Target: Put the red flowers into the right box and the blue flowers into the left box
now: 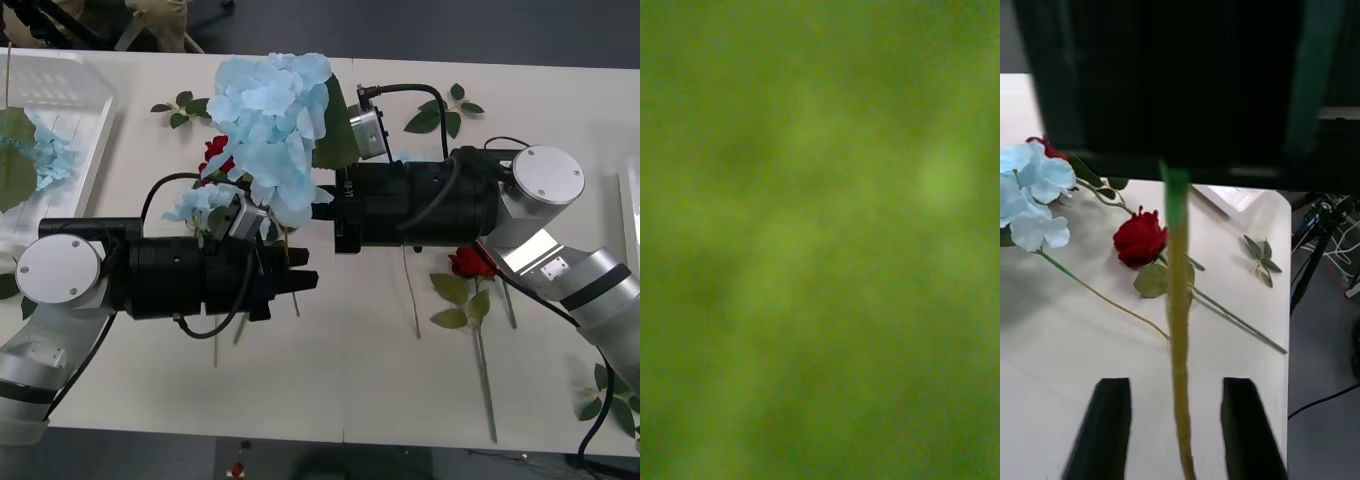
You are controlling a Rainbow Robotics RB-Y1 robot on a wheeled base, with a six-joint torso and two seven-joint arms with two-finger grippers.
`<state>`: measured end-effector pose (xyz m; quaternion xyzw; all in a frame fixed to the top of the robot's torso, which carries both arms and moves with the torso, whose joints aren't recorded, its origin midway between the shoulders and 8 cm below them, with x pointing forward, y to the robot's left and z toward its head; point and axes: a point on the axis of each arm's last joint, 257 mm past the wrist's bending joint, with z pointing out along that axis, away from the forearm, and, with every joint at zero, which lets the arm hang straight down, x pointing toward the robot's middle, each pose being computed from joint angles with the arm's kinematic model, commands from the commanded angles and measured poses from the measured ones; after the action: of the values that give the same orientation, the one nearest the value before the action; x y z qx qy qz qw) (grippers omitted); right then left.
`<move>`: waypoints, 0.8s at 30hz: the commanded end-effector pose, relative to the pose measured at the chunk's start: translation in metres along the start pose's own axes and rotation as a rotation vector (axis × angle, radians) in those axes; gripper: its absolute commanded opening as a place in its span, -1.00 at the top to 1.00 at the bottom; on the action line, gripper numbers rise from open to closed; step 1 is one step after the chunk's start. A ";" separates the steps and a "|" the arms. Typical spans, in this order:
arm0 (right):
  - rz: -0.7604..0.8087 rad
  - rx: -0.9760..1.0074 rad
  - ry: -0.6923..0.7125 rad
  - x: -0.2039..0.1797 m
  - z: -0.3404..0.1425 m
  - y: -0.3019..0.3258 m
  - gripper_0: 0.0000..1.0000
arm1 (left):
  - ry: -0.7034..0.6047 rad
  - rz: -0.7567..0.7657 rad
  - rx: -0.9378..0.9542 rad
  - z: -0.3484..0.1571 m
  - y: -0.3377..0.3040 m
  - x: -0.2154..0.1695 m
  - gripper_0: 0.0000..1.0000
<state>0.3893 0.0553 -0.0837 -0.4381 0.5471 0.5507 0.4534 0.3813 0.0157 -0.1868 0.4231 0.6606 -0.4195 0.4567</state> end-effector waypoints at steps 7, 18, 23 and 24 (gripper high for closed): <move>-0.092 -0.011 0.009 -0.019 -0.008 0.005 1.00 | -0.025 0.035 0.005 0.000 -0.003 -0.019 1.00; -0.092 -0.014 -0.001 -0.025 -0.011 0.006 -0.88 | -0.035 0.033 -0.009 0.000 0.000 -0.021 1.00; -0.092 -0.017 -0.006 -0.027 -0.013 0.006 -1.00 | -0.037 0.032 -0.013 -0.001 0.002 -0.022 1.00; -0.091 -0.022 -0.005 -0.027 -0.013 0.007 -1.00 | -0.038 0.036 -0.016 -0.001 0.003 -0.023 1.00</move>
<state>0.3923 0.0410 -0.0819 -0.4414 0.5501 0.5456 0.4527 0.3881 0.0166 -0.1822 0.4121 0.6608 -0.4174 0.4684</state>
